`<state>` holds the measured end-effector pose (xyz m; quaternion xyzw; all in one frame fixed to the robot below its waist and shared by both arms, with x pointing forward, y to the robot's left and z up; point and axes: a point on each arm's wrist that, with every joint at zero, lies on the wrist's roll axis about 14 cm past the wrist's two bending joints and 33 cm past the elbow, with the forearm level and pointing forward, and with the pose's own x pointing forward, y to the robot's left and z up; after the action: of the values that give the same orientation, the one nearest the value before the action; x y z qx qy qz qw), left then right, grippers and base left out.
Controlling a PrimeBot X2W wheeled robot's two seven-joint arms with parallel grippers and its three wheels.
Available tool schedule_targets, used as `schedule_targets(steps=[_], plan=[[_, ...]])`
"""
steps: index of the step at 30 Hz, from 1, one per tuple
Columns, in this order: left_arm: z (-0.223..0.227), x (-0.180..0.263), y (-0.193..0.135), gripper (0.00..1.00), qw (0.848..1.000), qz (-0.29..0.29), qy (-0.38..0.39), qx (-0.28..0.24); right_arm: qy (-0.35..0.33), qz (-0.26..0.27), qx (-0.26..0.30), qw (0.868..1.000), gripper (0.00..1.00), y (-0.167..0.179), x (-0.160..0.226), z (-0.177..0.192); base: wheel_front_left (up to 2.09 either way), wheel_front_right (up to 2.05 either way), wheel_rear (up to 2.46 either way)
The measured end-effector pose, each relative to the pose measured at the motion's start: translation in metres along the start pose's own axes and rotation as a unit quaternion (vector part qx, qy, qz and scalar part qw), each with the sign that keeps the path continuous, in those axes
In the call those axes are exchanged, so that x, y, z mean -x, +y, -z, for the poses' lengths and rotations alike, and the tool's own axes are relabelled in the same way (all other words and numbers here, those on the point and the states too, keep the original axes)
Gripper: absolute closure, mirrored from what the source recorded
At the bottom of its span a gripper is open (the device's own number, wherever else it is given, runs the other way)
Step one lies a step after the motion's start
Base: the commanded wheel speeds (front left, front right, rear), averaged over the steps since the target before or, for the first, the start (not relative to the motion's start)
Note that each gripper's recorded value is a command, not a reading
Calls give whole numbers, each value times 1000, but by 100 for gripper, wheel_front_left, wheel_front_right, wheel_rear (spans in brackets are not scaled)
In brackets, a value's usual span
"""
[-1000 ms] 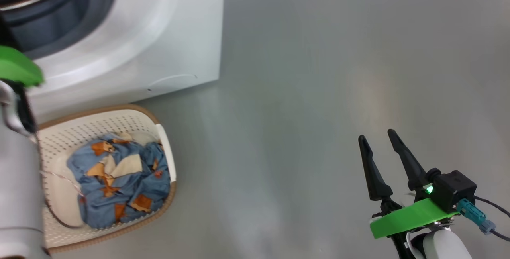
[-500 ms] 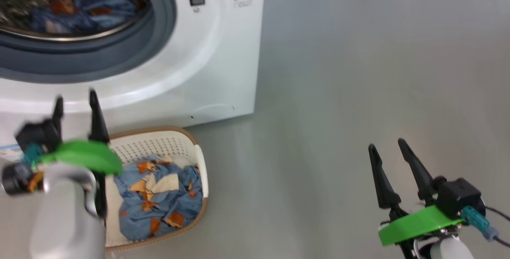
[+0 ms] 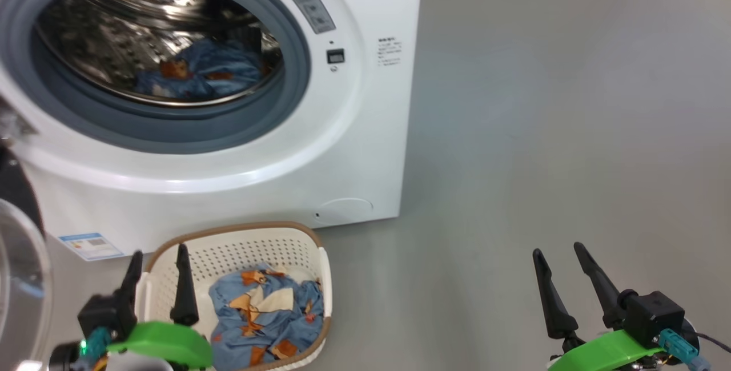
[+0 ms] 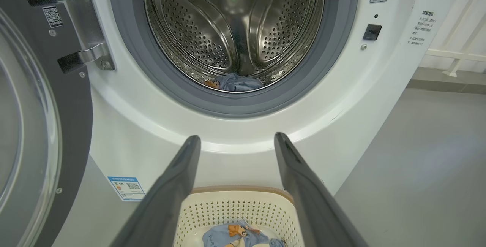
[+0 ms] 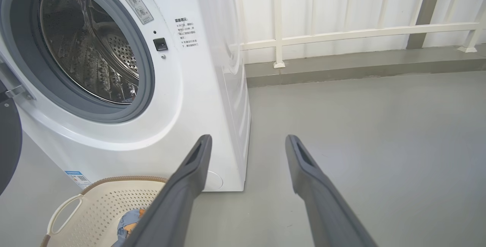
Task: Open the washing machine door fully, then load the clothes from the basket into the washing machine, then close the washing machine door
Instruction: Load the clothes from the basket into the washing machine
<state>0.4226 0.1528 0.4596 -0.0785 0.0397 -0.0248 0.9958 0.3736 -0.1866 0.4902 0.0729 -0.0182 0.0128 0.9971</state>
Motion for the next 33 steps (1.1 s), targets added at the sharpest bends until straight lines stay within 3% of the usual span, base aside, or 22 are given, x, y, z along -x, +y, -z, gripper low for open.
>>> schedule_targets(steps=[22, 33], plan=[[-3, 93, 35, 0, 997, -77, -22, 23, -14, -70, 1, 997, 0, 46, 5, -9, 0, 0, 0], [-4, 102, 38, 0, 996, -87, -26, 23, -17, -77, 1, 997, 0, 51, 5, -12, 0, 0, 0]])
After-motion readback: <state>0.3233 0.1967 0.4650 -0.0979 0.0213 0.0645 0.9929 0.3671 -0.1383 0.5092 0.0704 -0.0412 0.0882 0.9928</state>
